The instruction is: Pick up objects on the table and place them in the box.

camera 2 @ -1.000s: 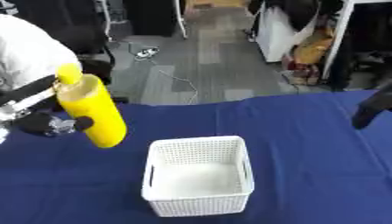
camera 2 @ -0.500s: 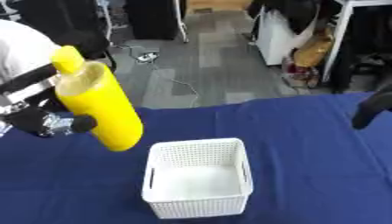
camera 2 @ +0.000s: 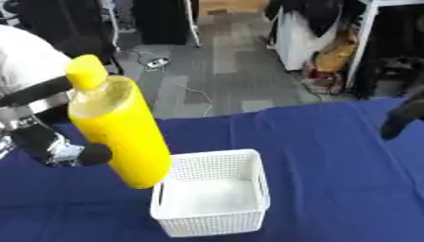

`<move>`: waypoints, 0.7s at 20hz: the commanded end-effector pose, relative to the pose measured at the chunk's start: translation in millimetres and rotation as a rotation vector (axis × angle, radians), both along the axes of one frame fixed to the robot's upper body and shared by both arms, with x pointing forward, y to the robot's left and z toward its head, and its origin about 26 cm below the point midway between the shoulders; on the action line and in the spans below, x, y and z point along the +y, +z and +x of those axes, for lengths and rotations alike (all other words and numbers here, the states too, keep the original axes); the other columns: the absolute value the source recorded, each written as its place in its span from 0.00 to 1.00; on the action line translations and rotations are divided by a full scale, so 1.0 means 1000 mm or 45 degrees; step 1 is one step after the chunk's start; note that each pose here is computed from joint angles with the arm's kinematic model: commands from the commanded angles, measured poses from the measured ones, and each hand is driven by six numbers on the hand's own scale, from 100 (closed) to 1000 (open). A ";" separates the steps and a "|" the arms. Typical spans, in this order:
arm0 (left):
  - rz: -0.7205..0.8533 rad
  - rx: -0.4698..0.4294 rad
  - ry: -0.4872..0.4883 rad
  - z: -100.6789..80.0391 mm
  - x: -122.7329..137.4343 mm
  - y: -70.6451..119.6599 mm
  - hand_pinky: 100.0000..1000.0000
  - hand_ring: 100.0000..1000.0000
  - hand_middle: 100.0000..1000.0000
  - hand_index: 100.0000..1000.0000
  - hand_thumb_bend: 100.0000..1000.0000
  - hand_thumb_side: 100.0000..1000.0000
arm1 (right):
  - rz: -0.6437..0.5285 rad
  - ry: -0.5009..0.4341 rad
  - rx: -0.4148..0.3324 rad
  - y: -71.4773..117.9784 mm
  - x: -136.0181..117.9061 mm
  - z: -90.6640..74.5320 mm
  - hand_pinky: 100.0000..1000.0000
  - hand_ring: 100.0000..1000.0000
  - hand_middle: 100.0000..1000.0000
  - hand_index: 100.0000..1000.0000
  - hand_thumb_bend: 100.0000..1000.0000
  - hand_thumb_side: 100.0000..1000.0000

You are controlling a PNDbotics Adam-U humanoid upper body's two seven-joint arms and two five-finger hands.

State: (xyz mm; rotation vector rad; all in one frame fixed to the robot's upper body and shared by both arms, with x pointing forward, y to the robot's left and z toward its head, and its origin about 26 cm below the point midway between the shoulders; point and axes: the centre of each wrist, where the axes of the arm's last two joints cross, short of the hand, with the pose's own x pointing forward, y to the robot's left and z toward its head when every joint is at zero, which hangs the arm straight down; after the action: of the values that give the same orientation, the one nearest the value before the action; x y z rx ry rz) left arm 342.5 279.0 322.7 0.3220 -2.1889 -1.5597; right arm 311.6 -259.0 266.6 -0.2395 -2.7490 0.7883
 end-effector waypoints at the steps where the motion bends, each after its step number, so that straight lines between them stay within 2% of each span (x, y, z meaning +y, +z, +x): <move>1: 0.012 -0.018 -0.029 -0.001 -0.005 0.008 0.00 0.00 0.00 0.23 0.13 0.73 | -0.015 0.013 -0.045 0.009 0.001 -0.003 0.37 0.36 0.42 0.59 0.21 0.91; 2: 0.009 -0.016 -0.033 0.001 -0.007 0.007 0.00 0.00 0.00 0.23 0.13 0.73 | -0.014 0.015 -0.046 0.010 0.001 -0.003 0.37 0.36 0.42 0.59 0.21 0.91; 3: 0.008 -0.016 -0.036 0.002 -0.008 0.007 0.00 0.00 0.00 0.23 0.12 0.67 | -0.013 0.017 -0.047 0.010 0.001 -0.003 0.37 0.36 0.42 0.59 0.21 0.91; 4: 0.007 -0.017 -0.038 0.004 -0.009 0.006 0.00 0.00 0.00 0.23 0.13 0.73 | -0.011 0.020 -0.048 0.010 0.002 -0.003 0.37 0.36 0.42 0.59 0.21 0.91; 14: 0.057 -0.027 -0.018 0.029 -0.016 -0.006 0.00 0.00 0.00 0.24 0.12 0.72 | 0.001 0.042 -0.054 0.012 0.006 -0.003 0.37 0.36 0.42 0.59 0.21 0.91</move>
State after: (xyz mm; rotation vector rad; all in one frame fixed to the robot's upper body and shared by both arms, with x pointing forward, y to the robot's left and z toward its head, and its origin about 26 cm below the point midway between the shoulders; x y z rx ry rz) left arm 370.8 261.5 308.4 0.3016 -2.1663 -1.6074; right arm 312.2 -254.9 270.7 -0.2160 -2.7691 0.7920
